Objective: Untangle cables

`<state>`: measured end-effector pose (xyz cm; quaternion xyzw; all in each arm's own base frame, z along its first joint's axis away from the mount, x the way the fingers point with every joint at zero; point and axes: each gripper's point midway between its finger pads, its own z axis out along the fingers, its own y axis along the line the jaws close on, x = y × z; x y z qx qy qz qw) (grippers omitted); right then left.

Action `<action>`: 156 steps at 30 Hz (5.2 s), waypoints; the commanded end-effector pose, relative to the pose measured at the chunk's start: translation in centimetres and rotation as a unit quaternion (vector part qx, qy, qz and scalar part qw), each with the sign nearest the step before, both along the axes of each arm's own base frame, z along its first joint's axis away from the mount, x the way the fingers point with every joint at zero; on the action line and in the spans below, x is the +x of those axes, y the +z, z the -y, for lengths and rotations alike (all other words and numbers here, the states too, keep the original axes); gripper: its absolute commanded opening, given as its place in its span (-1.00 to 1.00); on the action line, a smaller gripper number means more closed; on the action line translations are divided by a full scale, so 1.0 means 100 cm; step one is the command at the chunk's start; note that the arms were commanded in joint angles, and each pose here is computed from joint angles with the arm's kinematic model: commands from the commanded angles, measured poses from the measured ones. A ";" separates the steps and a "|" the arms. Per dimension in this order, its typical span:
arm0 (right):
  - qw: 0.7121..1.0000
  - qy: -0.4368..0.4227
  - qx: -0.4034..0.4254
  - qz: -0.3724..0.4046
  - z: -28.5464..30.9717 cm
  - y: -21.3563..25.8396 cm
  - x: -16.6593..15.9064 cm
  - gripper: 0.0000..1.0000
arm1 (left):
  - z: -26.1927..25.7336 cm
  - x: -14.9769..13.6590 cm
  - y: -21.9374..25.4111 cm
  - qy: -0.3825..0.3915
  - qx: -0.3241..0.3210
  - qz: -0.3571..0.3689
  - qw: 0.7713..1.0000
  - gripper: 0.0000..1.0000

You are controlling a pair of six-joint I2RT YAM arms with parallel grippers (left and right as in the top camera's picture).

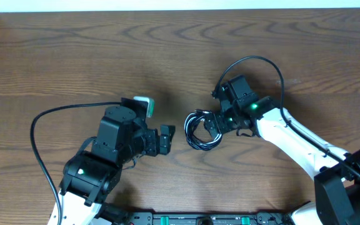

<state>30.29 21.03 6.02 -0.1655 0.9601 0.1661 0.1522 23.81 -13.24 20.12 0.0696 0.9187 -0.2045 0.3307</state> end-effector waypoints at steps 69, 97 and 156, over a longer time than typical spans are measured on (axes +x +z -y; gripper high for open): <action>0.984 -0.169 -0.012 0.057 0.105 0.070 0.023 0.98 | 0.079 0.034 -0.194 -0.054 0.156 -0.170 0.971 -0.50; 0.998 0.001 0.045 0.032 0.055 0.071 -0.010 0.83 | 0.142 0.048 0.000 -0.204 -0.024 0.089 0.975 -0.85; 0.953 -0.265 -0.015 0.148 0.127 0.092 0.066 0.86 | 0.089 0.051 0.019 -0.217 -0.204 -0.019 0.954 0.02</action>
